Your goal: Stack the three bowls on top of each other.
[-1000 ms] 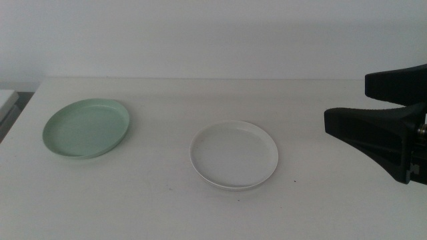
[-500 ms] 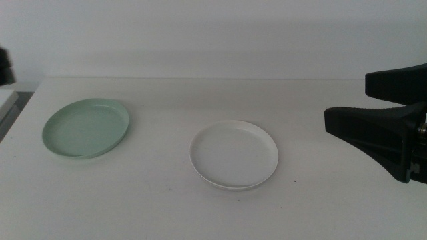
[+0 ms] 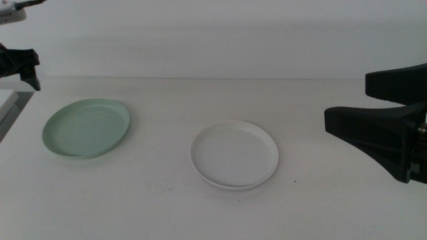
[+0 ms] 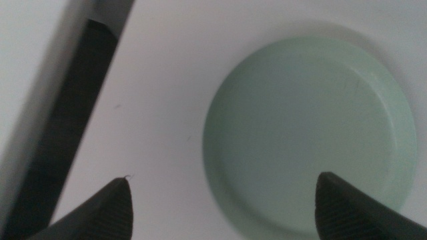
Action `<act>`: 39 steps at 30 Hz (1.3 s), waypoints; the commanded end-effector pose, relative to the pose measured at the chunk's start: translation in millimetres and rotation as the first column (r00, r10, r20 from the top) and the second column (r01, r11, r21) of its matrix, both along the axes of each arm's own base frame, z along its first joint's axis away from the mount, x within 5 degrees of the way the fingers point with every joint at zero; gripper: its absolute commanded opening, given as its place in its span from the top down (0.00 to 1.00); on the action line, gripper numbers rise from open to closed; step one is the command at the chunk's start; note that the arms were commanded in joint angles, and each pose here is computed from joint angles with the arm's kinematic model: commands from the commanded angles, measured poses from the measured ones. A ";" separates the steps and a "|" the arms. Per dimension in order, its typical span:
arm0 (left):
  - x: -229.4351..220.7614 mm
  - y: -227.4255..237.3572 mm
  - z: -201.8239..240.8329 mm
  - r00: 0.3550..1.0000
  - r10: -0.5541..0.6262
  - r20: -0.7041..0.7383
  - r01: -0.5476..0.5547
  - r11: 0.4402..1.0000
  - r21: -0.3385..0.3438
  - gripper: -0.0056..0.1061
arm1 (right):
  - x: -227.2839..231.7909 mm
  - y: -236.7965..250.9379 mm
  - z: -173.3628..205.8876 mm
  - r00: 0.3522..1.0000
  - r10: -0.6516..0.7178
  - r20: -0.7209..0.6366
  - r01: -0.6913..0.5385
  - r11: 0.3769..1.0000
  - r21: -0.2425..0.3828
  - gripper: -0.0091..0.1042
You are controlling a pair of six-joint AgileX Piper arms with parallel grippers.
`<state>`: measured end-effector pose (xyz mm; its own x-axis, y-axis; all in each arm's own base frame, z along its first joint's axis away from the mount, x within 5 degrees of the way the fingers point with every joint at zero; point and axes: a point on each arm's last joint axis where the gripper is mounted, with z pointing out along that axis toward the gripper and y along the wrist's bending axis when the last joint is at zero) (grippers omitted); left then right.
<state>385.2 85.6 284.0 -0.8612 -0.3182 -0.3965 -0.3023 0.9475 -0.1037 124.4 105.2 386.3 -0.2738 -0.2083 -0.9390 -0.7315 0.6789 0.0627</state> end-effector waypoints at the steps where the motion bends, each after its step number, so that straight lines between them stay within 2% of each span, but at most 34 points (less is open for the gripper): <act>1: 14.2 7.8 -11.1 1.000 -0.017 0.005 0.018 0.998 -0.068 0.11 | -1.0 -0.4 0.9 1.000 -0.001 0.009 0.001 1.000 0.007 0.10; 3: 22.7 10.0 -26.0 0.999 -0.032 -0.004 0.031 0.995 -0.096 0.11 | -1.0 -0.4 0.9 1.000 -0.001 0.009 0.001 1.000 0.007 0.10; 13: 43.7 17.0 -99.5 0.991 -0.046 -0.122 0.032 0.993 -0.113 0.11 | -1.0 -0.4 0.9 1.000 -0.001 0.009 0.001 1.000 0.007 0.10; 19: 47.4 17.5 -122.8 0.986 -0.043 -0.159 0.022 0.991 -0.131 0.20 | -1.0 -0.4 0.9 1.000 -0.001 0.009 0.001 1.000 0.007 0.10; 25: 51.7 18.6 -134.5 0.988 -0.028 -0.149 0.008 0.991 -0.133 0.41 | -1.0 -0.4 0.9 1.000 -0.001 0.009 0.001 1.000 0.007 0.10; 28: 52.1 18.0 -138.4 0.987 -0.025 -0.156 0.003 0.990 -0.144 0.60 | -1.0 -0.4 0.9 1.000 -0.001 0.009 0.001 1.000 0.007 0.10; 32: 50.8 17.0 -138.6 0.985 -0.034 -0.169 0.008 0.988 -0.154 0.96 | -1.0 -0.4 0.9 1.000 -0.001 0.009 0.001 1.000 0.007 0.10; 36: 48.7 15.3 -120.8 0.980 -0.080 -0.183 0.051 0.986 -0.162 0.97 | -1.0 -0.4 0.9 1.000 -0.001 0.009 0.001 1.000 0.007 0.10; 39: 43.8 2.8 -84.6 0.985 -0.102 -0.136 0.071 0.973 -0.220 0.97 | -1.0 -0.4 0.9 1.000 -0.001 0.009 0.001 1.000 0.007 0.10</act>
<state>431.2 98.0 171.4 -0.9330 -0.3182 -0.1678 -0.2771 0.9332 -0.2288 124.4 105.2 386.3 -0.2738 -0.2083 -0.9390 -0.7315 0.6789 0.0627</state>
